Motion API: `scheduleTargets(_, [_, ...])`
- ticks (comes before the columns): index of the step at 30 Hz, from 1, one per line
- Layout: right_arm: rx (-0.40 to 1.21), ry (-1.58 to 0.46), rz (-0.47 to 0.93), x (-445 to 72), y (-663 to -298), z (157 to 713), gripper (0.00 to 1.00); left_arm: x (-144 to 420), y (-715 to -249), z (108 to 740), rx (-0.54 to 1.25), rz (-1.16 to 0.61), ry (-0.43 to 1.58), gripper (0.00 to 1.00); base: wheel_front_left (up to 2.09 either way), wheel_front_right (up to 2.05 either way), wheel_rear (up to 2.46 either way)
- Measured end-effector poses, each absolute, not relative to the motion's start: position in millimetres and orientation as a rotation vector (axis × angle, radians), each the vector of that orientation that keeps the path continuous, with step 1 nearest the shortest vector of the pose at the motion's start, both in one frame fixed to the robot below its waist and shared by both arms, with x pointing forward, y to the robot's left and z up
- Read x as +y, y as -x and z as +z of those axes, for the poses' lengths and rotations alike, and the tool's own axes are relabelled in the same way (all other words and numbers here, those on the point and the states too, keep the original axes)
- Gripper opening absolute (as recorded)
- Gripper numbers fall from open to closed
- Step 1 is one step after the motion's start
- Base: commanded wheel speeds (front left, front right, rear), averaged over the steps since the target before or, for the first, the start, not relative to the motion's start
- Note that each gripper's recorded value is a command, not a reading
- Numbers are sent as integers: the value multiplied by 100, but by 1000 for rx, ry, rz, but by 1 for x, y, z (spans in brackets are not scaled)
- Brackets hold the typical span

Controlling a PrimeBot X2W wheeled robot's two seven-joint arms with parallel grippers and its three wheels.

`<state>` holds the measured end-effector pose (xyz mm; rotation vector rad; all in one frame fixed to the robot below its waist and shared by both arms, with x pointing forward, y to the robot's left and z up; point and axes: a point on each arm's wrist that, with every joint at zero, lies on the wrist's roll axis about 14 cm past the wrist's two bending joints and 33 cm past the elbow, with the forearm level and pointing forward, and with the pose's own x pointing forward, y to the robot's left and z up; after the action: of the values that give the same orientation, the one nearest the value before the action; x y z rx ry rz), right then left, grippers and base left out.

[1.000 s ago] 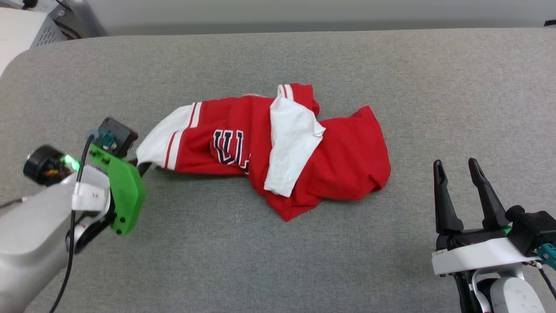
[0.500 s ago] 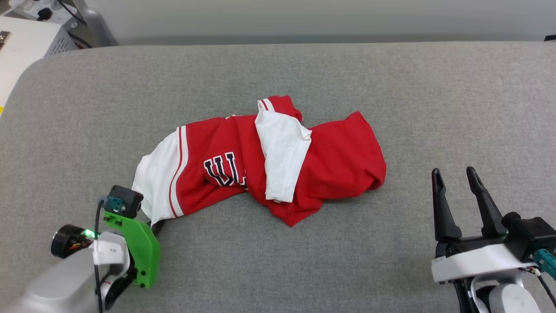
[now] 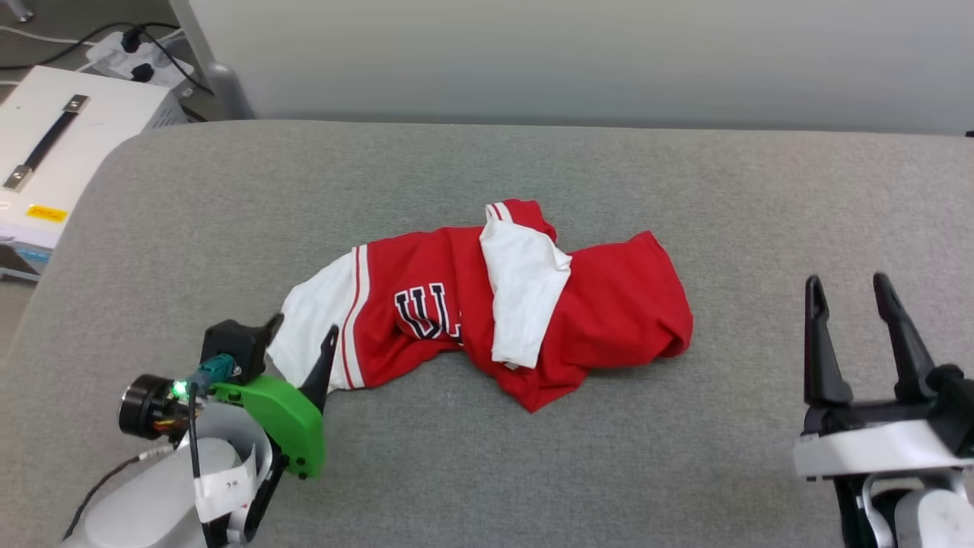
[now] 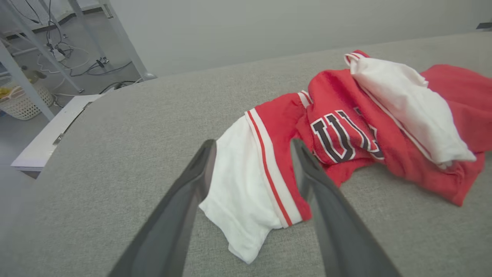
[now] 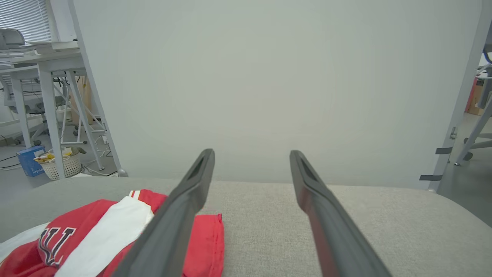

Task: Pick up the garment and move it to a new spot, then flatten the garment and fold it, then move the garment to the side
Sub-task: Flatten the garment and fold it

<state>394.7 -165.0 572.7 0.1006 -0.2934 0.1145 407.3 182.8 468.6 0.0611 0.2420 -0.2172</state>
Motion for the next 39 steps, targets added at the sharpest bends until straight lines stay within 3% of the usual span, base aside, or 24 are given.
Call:
scheduleTargets(7, [-483, -18, 196, -144, -417, 636, 100, 197, -400, 523, 15, -77, -42, 100, 0, 0, 0])
scheduleTargets(14, [-594, 107, 358, -113, -445, 676, 100, 207, -390, 536, -93, 38, -41, 100, 0, 0, 0])
scheduleTargets(21, [-495, 193, 559, -70, -476, 652, 100, 215, -384, 535, -131, 114, -64, 100, 0, 0, 0])
scheduleTargets(22, [-450, 208, 595, -62, -482, 645, 100, 216, -383, 533, -128, 120, -62, 100, 0, 0, 0])
scheduleTargets(23, [-268, 283, 695, -41, -493, 613, 100, 217, -382, 528, -122, 132, -61, 100, 0, 0, 0])
scheduleTargets(29, [167, 447, 857, -26, -493, 534, 100, 217, -384, 517, -98, 138, -51, 100, 0, 0, 0])
scheduleTargets(35, [599, 585, 927, -46, -472, 461, 100, 219, -387, 505, -70, 146, -47, 100, 0, 0, 0])
scheduleTargets(39, [781, 623, 930, -56, -467, 430, 100, 219, -391, 496, -48, 150, -41, 100, 0, 0, 0])
